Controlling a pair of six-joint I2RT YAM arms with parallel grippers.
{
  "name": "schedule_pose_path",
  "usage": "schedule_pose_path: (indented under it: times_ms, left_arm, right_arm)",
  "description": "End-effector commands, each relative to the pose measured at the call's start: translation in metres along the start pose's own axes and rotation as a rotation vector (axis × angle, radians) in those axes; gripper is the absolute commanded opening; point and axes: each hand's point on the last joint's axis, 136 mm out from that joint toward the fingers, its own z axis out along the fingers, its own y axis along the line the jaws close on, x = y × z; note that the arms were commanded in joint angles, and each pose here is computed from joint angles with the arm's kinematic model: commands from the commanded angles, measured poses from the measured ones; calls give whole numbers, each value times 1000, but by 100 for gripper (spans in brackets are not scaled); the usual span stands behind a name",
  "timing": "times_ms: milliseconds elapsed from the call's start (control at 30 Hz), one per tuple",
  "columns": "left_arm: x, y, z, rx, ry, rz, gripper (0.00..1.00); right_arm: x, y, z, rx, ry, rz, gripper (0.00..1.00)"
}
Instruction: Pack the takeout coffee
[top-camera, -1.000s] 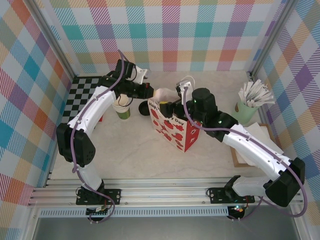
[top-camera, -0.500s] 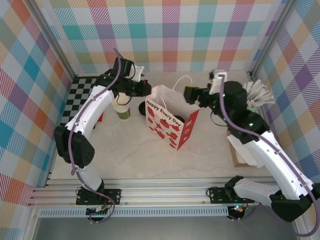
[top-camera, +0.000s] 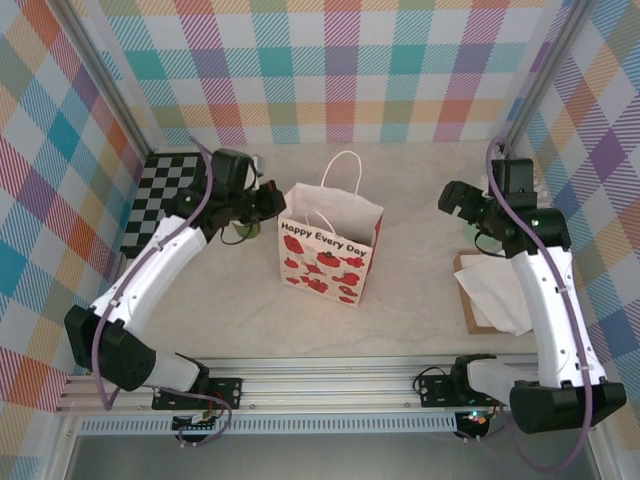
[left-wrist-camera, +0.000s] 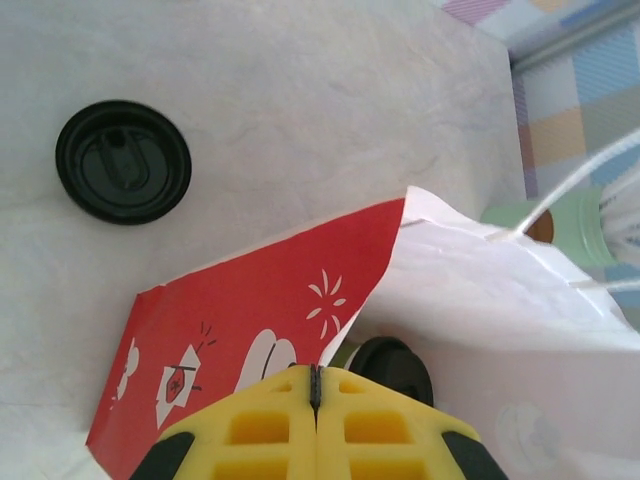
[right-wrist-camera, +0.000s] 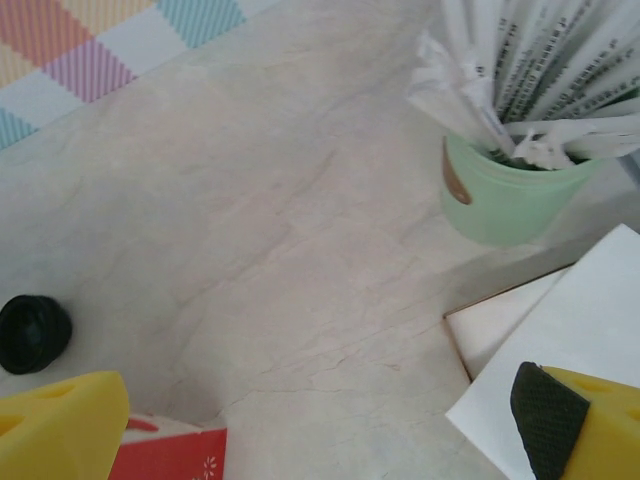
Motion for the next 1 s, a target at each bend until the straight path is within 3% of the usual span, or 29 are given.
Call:
schedule_pose_path:
  times_ms: [0,233,400,533,600,667,833,967]
  left_arm:
    - [-4,-3,-5,-13,-118,-115,2]
    - [10,0,-1,-46,-236,-223,0]
    - [15,5,1,-72,-287,-302,1]
    - [18,5,-2,-77,-270,-249,23]
    - [14,1,-15,-73,-278,-164,59]
    - [7,-4,-32,-59,-299,-62,76]
    - [-2,-19,-72,-34,-319,225,100]
    - [-15,6,-81,-130,-375,252,100]
  right_arm:
    - [-14,-8,2,-7,8,-10,100]
    - [-48,-75,-12,212,-33,55,100]
    - [-58,-100,-14,189,-30,126,100]
    - [-61,-115,-7,209,20,140,100]
    - [-61,-119,-3,218,33,139,99]
    - [-62,-120,0,211,36,128,97]
    - [-69,-124,8,214,23,80,90]
    - [-71,-128,12,234,6,126,84]
